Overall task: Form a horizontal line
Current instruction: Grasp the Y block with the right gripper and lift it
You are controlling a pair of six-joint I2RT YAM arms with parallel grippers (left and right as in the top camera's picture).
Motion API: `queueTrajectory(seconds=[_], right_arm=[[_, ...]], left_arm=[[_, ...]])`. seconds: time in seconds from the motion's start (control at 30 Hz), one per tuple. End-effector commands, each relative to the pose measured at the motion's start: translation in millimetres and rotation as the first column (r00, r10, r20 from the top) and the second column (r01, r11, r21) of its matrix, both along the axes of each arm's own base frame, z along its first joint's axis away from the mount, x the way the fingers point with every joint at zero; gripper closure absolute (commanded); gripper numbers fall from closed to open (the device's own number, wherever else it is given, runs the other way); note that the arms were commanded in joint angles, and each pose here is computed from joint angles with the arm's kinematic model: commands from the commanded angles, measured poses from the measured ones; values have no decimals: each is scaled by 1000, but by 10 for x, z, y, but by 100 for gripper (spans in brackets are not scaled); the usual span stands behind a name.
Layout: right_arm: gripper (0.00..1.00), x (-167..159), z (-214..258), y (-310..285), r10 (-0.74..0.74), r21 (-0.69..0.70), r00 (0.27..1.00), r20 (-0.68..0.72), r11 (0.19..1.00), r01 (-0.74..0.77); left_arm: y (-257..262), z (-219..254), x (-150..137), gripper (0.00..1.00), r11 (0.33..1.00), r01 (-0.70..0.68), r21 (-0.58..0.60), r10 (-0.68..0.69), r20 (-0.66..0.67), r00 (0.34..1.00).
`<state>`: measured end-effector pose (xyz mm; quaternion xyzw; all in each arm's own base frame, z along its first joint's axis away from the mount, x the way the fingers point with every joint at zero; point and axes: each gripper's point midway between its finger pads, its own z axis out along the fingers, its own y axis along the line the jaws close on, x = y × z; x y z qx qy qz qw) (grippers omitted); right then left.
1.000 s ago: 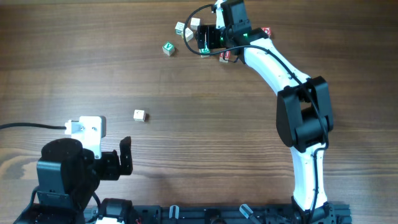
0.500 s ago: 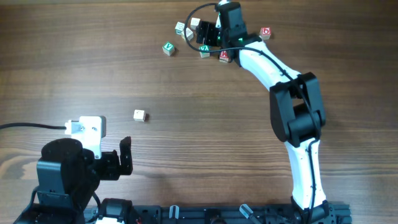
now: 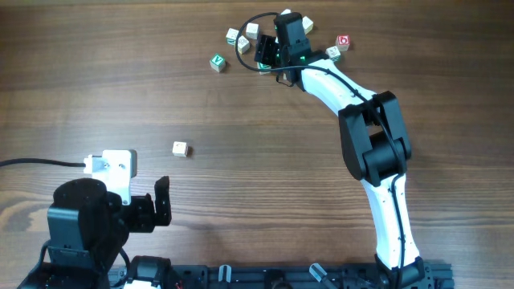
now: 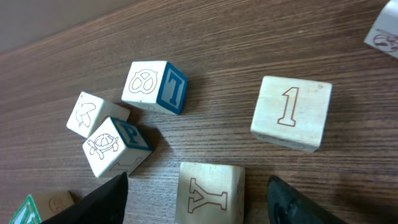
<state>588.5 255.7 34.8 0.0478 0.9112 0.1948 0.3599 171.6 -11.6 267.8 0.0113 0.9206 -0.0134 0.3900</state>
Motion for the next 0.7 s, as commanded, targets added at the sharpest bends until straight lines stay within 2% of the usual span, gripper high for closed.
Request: queueTrajectory(seconds=[0.0,0.03,0.27,0.47,0.67], right_arm=[[33,42,-209,-41,-46,-8,999,-16,999,46],[37,40,-231,-41,-47,-8,999,-19,999,47],[42,26,-345,-25,-42,-11,999,-30,999,42],[61,60,-281,-10,-40,-4,999,-9,999,40],[71,100,47,7,-5,-19,999,53,1000,6]], left_arm=[[-1,60,-1,0,1000,-9,-15,9,19,1000],[-1,60,-1,0,1000,-9,-15,9,19,1000],[-1,59,-1,0,1000,-9,-15,9,19,1000],[-1,60,-1,0,1000,-9,-15,9,19,1000],[-1,60,-1,0,1000,-9,-15,9,19,1000]])
